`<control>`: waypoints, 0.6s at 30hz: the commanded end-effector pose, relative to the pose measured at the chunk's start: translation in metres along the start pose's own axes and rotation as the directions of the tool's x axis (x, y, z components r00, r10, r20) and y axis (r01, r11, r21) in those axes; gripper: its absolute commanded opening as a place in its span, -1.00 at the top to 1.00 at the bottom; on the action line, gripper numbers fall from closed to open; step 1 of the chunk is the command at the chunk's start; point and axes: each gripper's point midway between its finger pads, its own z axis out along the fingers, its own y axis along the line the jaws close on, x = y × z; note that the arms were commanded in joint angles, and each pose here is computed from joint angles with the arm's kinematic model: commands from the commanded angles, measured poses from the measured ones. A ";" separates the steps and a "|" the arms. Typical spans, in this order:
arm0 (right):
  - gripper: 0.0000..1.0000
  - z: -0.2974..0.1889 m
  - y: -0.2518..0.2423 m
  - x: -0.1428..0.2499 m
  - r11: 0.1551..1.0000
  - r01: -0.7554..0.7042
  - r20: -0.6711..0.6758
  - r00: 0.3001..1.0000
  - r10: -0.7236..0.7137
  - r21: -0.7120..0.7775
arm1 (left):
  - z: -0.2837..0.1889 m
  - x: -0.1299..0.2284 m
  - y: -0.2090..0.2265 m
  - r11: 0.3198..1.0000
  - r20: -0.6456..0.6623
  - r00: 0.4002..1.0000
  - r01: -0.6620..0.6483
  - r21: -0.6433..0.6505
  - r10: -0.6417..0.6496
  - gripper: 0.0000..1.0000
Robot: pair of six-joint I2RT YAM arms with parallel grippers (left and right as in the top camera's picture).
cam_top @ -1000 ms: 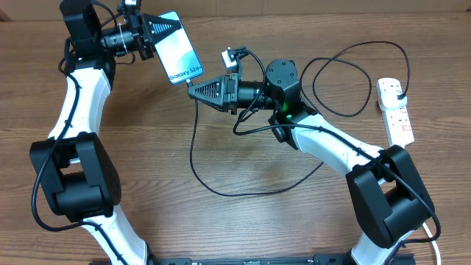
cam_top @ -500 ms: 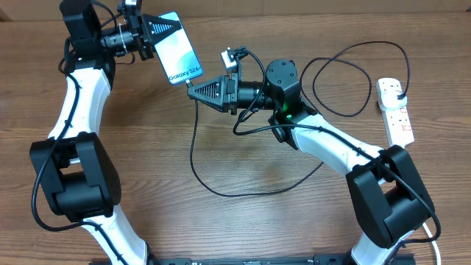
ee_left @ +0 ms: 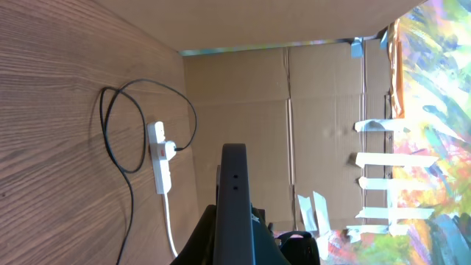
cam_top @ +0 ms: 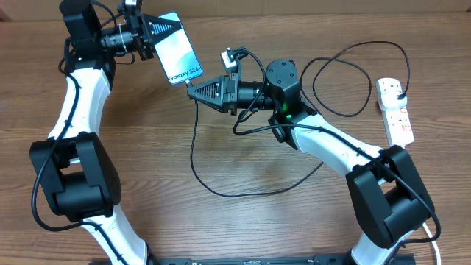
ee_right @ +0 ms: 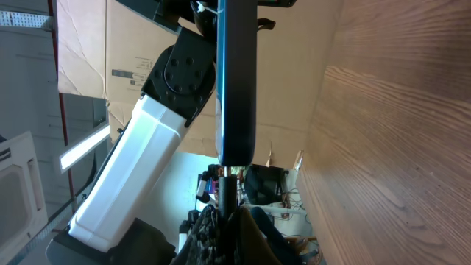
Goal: Plug charger to phone and switch on socket
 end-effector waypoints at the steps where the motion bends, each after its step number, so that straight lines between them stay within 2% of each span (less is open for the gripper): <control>1: 0.92 0.000 0.007 -0.016 1.000 0.018 0.070 0.997 -0.017 -0.006 | 0.003 0.016 -0.029 0.998 -0.074 0.996 -0.042 0.037 0.044 0.92; 18: 0.92 -0.008 0.005 -0.027 1.000 0.018 0.102 0.995 -0.018 0.000 | 0.003 0.014 -0.028 0.999 -0.060 0.997 -0.042 0.032 0.043 0.92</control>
